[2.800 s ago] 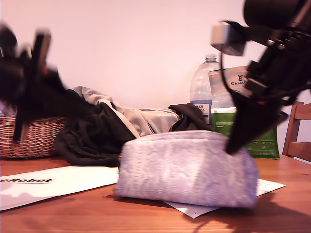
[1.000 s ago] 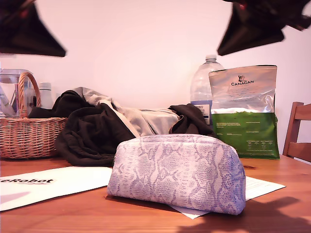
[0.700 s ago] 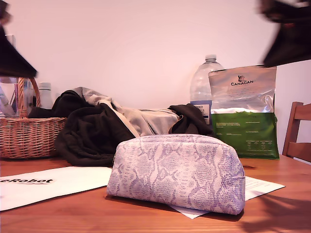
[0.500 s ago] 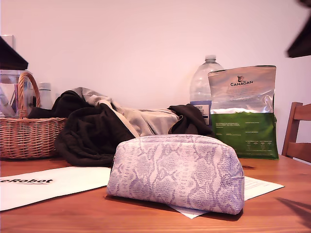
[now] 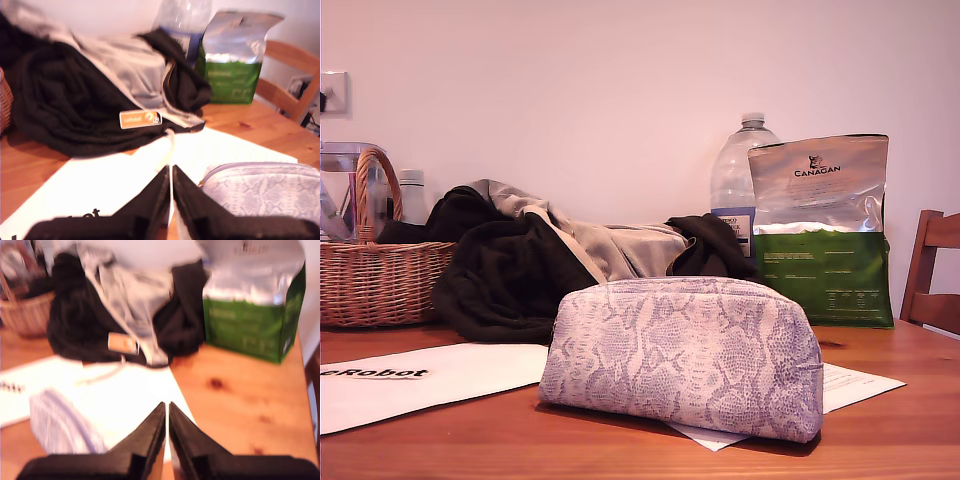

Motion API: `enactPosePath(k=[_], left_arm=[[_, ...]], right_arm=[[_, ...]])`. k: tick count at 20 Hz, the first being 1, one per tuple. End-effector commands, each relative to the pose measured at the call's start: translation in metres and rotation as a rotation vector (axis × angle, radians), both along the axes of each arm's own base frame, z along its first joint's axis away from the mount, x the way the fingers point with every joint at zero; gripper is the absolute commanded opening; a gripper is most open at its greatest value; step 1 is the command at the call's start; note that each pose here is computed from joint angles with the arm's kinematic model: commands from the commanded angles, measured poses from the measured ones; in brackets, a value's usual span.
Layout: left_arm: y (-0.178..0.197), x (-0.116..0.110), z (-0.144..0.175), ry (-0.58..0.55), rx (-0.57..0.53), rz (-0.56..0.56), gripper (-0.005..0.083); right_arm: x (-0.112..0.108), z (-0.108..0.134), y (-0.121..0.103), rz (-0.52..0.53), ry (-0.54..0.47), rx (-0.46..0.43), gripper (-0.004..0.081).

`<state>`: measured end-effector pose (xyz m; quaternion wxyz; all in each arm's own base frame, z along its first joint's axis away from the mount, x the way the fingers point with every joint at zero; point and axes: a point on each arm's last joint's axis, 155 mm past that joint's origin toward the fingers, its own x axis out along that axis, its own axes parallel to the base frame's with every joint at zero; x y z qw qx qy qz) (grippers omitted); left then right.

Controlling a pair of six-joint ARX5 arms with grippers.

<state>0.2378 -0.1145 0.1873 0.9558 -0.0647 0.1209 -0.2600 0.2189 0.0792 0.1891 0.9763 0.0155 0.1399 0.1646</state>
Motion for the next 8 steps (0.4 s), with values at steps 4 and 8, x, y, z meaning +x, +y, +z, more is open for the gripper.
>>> enactPosePath(k=[4, 8], left_arm=[[0.001, -0.005, -0.028, 0.101, 0.022, 0.002, -0.0019], [0.003, -0.012, -0.047, 0.183, 0.042, 0.002, -0.0019]], right_arm=[[-0.01, -0.033, -0.002, 0.003, 0.127, -0.041, -0.0013], [-0.015, -0.045, -0.004, 0.003, 0.18, -0.06, -0.0013]])
